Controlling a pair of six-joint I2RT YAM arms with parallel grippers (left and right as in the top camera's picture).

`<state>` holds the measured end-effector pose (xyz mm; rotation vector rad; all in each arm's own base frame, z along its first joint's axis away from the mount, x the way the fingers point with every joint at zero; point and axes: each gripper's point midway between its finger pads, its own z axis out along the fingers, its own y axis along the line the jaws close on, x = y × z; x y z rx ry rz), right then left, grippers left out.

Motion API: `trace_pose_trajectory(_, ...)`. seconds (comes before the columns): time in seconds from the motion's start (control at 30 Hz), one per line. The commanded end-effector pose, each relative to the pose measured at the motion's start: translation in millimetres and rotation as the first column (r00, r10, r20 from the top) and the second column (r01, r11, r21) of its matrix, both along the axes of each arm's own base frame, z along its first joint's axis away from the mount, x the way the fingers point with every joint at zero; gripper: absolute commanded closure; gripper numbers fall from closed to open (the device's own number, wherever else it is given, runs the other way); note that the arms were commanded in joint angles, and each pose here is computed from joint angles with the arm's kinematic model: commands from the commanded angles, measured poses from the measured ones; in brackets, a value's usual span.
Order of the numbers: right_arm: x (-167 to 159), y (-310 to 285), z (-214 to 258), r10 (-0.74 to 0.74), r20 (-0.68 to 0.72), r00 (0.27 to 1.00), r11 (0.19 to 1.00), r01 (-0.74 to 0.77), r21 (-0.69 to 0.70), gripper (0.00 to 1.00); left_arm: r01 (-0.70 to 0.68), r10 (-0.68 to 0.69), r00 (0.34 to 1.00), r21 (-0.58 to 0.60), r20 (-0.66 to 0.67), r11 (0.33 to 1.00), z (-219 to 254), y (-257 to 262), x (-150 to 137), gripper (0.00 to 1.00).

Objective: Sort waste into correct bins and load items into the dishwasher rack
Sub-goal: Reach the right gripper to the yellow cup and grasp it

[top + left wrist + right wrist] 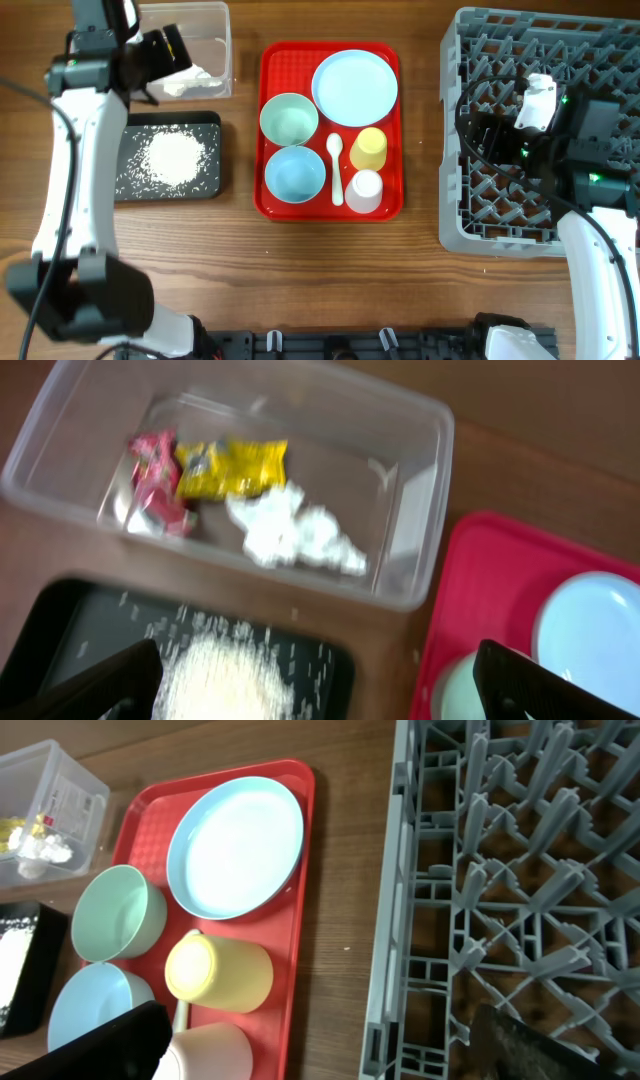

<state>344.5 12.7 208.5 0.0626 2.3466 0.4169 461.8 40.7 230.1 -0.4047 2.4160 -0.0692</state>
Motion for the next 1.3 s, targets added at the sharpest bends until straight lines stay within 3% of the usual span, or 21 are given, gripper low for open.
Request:
trace_pose_trajectory(0.0,2.4,13.9,8.2,0.053,0.020,0.998,0.998,-0.054,0.025,0.03,-0.031,0.026,0.995,-0.051,-0.094,0.998,-1.8,-6.3,-33.3,0.00)
trace_pose_trajectory(0.17,2.2,50.0,42.1,0.103,0.041,0.994,0.993,-0.101,-0.058,0.00,-0.038,0.025,0.977,-0.057,-0.213,0.998,-16.5,-8.5,-59.0,0.00)
trace_pose_trajectory(0.23,-2.9,62.9,57.5,0.096,0.041,0.995,0.987,-0.090,-0.133,0.00,-0.038,0.024,0.973,-0.058,-0.229,0.998,-18.2,-8.9,-62.7,0.00)
trace_pose_trajectory(0.33,-16.2,91.0,68.7,0.133,0.025,0.991,0.982,-0.128,-0.136,0.00,-0.035,0.022,0.974,-0.058,-0.225,0.998,-13.9,-10.3,-66.3,0.00)
trace_pose_trajectory(0.53,-29.2,136.7,25.3,0.228,-0.153,0.962,0.961,-0.248,-0.126,0.00,-0.021,0.016,0.991,-0.030,-0.134,0.999,22.4,-15.8,-79.6,0.00)
trace_pose_trajectory(0.7,-23.7,158.7,-4.0,0.274,-0.333,0.902,0.926,-0.342,-0.162,0.00,-0.021,0.016,0.990,-0.030,-0.142,0.999,25.4,-16.3,-87.4,0.00)
trace_pose_trajectory(0.87,-9.0,170.5,-7.5,0.283,-0.357,0.890,0.918,-0.359,-0.168,0.00,-0.021,0.016,0.989,-0.030,-0.145,0.999,25.0,-16.3,-88.0,0.00)
trace_pose_trajectory(1.1,11.4,153.0,-48.6,0.171,-0.422,0.890,0.897,-0.317,-0.306,0.00,-0.028,0.025,0.990,-0.022,-0.138,0.999,26.0,-13.5,-86.4,0.00)
trace_pose_trajectory(1.27,33.1,174.9,-66.8,0.217,-0.396,0.892,0.910,-0.331,-0.248,0.00,-0.044,0.044,0.990,0.002,-0.132,0.999,26.8,-8.3,-85.4,0.00)
